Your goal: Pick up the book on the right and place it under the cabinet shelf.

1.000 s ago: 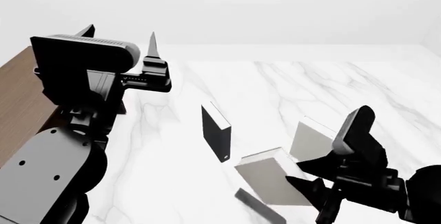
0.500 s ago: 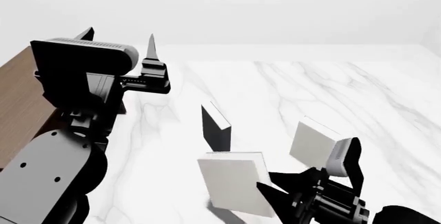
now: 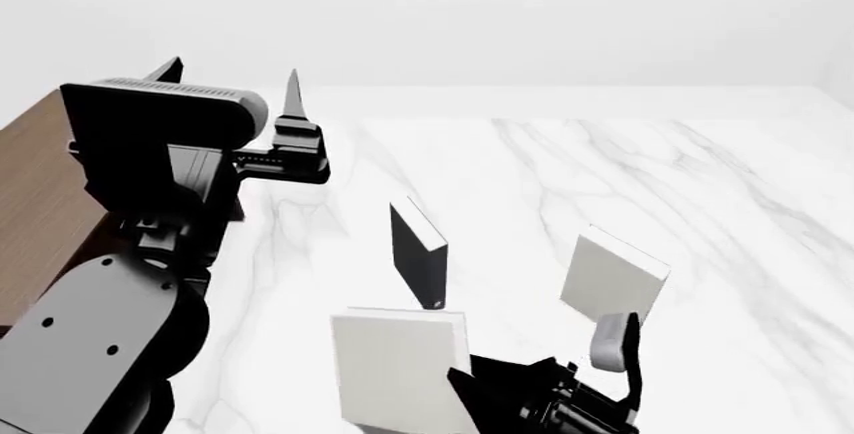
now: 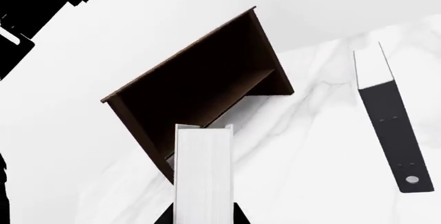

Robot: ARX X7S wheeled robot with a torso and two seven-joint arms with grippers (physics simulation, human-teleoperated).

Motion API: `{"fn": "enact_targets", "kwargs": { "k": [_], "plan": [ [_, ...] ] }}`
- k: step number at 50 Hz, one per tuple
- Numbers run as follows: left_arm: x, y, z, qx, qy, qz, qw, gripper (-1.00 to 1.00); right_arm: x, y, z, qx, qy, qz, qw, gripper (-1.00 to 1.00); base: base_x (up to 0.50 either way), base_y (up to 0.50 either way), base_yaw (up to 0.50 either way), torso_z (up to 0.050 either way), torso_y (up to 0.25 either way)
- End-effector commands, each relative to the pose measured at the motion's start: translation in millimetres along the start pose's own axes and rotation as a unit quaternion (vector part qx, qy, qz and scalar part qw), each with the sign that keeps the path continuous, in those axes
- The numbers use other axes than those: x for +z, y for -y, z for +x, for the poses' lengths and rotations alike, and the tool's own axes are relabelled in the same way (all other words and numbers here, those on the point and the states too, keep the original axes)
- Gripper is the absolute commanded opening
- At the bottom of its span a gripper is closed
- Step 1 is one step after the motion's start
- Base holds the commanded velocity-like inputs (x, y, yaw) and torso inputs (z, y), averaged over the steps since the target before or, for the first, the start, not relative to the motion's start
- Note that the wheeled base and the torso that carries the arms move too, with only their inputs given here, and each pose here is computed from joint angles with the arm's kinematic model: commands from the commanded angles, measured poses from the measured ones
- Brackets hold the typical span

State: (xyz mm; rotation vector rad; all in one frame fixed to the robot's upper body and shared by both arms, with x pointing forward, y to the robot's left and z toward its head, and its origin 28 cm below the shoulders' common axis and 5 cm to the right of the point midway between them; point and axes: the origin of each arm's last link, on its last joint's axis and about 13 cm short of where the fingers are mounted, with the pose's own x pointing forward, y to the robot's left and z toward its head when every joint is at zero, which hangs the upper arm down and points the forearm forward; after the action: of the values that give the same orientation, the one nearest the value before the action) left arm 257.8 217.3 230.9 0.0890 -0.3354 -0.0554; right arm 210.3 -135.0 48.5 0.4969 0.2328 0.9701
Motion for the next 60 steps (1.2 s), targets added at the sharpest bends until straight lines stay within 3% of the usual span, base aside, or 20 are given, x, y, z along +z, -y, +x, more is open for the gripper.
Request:
{"fn": "enact_targets", "kwargs": {
  "k": [1,19,34,60],
  "plan": [
    [-1.5,0.4,-0.8,0.000,-0.001,-0.002,1.000,1.00,-10.9,0.5,25.9,0.022,0.063,0.057,0.996,-1.00,0.00,0.00,0.00,0.000,0.000],
    [-3.4,-1.1,-2.0,0.002,-0.003,-0.003,1.000,1.00,-29.8,5.0,69.7,-0.003,0.129,0.149,0.980,-1.00,0.00,0.00,0.00,0.000,0.001],
    [-3.0,3.3,0.4,-0.003,-0.003,-0.001,1.000,1.00,-53.3,-1.0,99.7,-0.018,0.131,0.234,0.963,-1.00,0.00,0.00,0.00,0.000,0.001],
    [-3.6,4.6,-0.3,-0.002,-0.006,0.002,1.000,1.00,-72.7,2.8,134.7,-0.045,0.118,0.307,0.943,-1.00,0.00,0.00,0.00,0.000,0.001]
  ]
}}
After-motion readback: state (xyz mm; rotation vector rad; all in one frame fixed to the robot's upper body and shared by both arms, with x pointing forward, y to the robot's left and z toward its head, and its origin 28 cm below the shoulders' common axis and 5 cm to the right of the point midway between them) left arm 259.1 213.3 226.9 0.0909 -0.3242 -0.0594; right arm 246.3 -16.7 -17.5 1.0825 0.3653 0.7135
